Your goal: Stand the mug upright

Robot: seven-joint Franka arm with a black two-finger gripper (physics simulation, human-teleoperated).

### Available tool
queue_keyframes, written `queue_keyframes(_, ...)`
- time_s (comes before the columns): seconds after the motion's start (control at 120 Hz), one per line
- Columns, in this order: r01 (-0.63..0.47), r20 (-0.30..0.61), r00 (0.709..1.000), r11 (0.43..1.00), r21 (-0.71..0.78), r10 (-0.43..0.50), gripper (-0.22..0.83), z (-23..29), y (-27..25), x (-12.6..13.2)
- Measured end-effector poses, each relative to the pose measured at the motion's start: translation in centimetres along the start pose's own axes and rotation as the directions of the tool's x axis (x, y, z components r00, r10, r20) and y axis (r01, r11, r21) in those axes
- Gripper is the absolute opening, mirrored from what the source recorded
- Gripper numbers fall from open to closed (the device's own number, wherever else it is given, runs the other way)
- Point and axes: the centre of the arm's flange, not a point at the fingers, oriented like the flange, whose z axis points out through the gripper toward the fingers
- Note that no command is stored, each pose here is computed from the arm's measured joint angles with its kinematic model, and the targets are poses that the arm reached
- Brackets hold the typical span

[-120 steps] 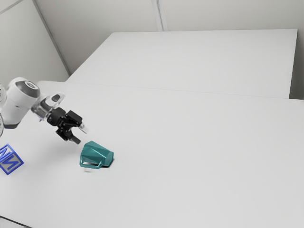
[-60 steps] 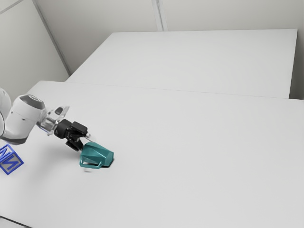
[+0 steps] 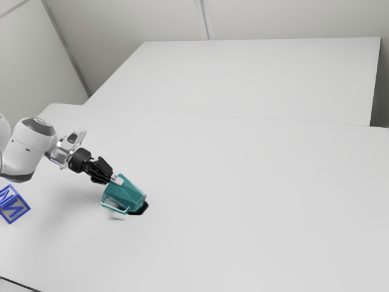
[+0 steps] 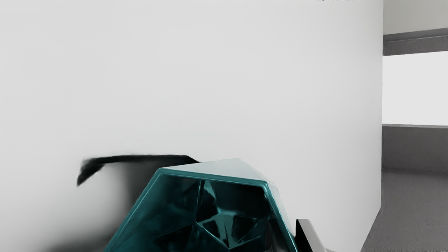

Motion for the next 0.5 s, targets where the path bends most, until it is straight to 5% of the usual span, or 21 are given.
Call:
queue_keyframes(0.275, -0.120, 0.000, 0.993, 0.992, 0.040, 0.121, -0.16, -1.6, 5.3, 0.9)
queue_keyframes(0.5, -0.342, 0.268, 0.927, 0.885, 0.316, 0.263, -0.16, 1.5, 14.2, 5.2)
